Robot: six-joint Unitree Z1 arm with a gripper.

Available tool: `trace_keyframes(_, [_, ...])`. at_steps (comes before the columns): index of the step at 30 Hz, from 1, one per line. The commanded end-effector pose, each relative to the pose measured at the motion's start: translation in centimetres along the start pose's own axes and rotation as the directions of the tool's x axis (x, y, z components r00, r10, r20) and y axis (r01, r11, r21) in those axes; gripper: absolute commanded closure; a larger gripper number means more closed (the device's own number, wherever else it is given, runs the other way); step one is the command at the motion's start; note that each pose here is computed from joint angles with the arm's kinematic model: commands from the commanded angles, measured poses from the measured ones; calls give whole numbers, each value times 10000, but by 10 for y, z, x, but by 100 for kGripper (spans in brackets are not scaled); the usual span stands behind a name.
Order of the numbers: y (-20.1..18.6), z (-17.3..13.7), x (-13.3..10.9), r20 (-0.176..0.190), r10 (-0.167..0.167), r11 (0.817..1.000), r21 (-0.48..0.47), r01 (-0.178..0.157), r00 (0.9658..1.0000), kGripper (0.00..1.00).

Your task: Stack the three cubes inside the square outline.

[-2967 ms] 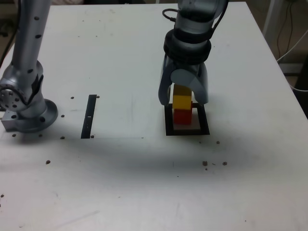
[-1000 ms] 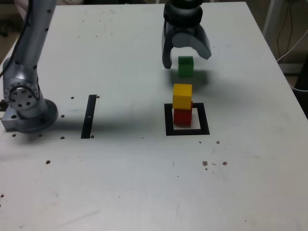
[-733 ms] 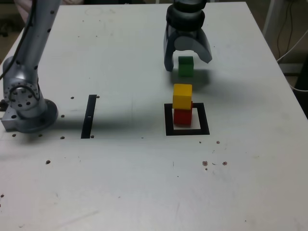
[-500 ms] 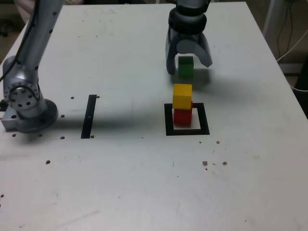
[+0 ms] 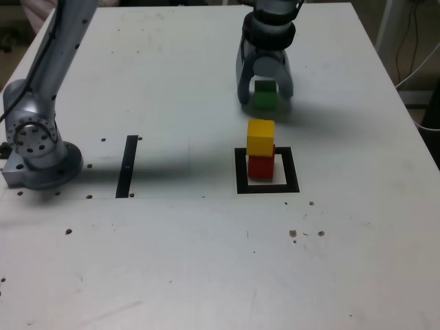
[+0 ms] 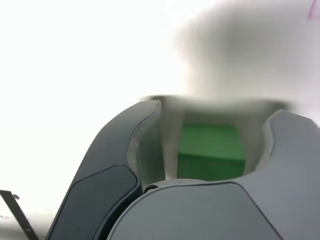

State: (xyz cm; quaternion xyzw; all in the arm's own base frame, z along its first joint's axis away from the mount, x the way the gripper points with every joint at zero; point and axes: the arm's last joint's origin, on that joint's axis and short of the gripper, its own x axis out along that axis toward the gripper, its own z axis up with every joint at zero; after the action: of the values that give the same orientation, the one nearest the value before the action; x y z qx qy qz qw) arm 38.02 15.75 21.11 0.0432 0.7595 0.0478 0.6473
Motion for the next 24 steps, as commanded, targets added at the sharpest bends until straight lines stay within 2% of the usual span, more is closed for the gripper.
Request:
trace_keyframes(1, [1,-2,-6,169,36,10000,-10,-36,9999,72])
trace_keyframes(5, [0,-2,-5,163,-140,9999,66,139,9998,81])
trace_keyframes(11, [-4,-3,-4,95,-450,9986,269,448,9989,82])
trace_keyframes(19, [-6,-3,-6,95,-501,9976,485,496,9987,89])
trace_keyframes(24, [-10,-9,-14,98,-465,9973,579,459,9989,90])
